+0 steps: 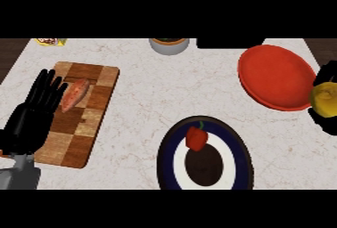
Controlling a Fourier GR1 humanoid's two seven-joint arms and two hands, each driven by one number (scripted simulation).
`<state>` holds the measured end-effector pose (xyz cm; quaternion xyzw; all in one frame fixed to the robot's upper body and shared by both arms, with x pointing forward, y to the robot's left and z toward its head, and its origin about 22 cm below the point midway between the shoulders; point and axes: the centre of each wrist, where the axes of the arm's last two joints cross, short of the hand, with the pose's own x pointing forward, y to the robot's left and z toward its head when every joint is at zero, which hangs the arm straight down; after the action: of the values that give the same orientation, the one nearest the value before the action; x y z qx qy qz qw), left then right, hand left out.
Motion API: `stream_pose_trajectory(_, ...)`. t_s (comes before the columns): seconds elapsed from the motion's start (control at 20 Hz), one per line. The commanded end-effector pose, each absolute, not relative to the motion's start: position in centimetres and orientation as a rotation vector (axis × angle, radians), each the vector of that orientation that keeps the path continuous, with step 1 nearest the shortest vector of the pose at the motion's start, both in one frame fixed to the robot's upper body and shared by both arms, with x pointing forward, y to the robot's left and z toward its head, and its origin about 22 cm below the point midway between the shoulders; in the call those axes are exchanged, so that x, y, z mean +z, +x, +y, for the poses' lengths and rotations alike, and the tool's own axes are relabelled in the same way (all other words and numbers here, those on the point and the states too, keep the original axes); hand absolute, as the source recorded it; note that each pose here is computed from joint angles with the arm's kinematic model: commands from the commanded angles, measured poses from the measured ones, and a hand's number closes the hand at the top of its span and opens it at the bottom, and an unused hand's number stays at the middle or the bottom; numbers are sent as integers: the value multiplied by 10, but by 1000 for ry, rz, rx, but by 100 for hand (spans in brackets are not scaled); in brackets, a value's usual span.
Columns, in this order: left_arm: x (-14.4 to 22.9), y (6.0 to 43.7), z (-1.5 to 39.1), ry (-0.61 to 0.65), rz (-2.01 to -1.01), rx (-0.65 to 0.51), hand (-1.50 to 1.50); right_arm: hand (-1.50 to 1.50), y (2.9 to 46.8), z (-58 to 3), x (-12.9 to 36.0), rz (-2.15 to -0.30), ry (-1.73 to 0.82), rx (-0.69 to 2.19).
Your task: Pick the lemon from the plate and place it in the bowl
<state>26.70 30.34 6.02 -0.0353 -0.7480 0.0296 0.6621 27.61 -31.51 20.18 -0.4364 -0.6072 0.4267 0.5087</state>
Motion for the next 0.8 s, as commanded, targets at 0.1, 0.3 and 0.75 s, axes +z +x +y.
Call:
stream_pose_trajectory(0.1,62,277,293,-101,-1702,48,0,150,325,-350,200,-1469,-1056,877)
stream_pose_trajectory(0.3,66,285,280,-99,-1714,45,0,150,349,-361,179,-1505,-1046,792)
stream_pose_trajectory(0.75,71,279,283,-127,-1700,45,0,150,411,-375,160,-1478,-1019,796)
